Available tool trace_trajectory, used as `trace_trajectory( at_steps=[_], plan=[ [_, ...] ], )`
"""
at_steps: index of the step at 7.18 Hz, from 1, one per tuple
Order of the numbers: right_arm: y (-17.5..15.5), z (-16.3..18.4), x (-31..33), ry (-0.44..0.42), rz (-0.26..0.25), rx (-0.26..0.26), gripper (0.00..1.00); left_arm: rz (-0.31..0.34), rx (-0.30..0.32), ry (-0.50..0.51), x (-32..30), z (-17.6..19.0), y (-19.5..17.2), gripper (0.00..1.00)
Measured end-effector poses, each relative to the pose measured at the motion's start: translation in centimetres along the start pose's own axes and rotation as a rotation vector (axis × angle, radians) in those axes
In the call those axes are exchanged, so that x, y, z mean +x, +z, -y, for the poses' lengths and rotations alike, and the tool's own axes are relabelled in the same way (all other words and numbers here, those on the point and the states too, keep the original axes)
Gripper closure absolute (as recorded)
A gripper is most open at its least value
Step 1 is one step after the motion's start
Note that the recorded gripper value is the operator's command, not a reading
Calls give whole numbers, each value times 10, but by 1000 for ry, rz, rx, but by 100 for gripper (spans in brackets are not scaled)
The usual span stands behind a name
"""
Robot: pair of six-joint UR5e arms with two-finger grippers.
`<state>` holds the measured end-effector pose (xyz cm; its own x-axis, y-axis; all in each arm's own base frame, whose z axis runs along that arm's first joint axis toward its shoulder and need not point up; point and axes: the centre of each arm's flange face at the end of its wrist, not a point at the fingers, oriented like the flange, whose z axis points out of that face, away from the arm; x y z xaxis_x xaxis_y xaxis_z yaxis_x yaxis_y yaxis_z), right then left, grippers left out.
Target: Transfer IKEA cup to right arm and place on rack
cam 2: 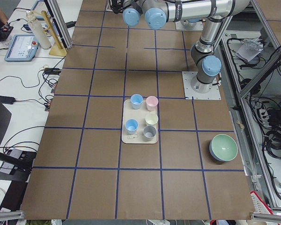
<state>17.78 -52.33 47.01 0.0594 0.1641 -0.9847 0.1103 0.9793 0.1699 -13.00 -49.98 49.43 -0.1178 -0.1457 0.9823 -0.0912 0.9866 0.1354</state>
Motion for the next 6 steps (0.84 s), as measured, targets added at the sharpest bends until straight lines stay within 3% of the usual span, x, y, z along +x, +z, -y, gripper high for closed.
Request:
trace_trajectory(
  at_steps=[2,6],
  plan=[
    [3,-2,-5,75,45,-3,0,-17,-6,-14,-2,-4,11,100],
    [20,-10,-6,91,48,-36,0,-33,-22,-8,-2,-11,27,100]
  ],
)
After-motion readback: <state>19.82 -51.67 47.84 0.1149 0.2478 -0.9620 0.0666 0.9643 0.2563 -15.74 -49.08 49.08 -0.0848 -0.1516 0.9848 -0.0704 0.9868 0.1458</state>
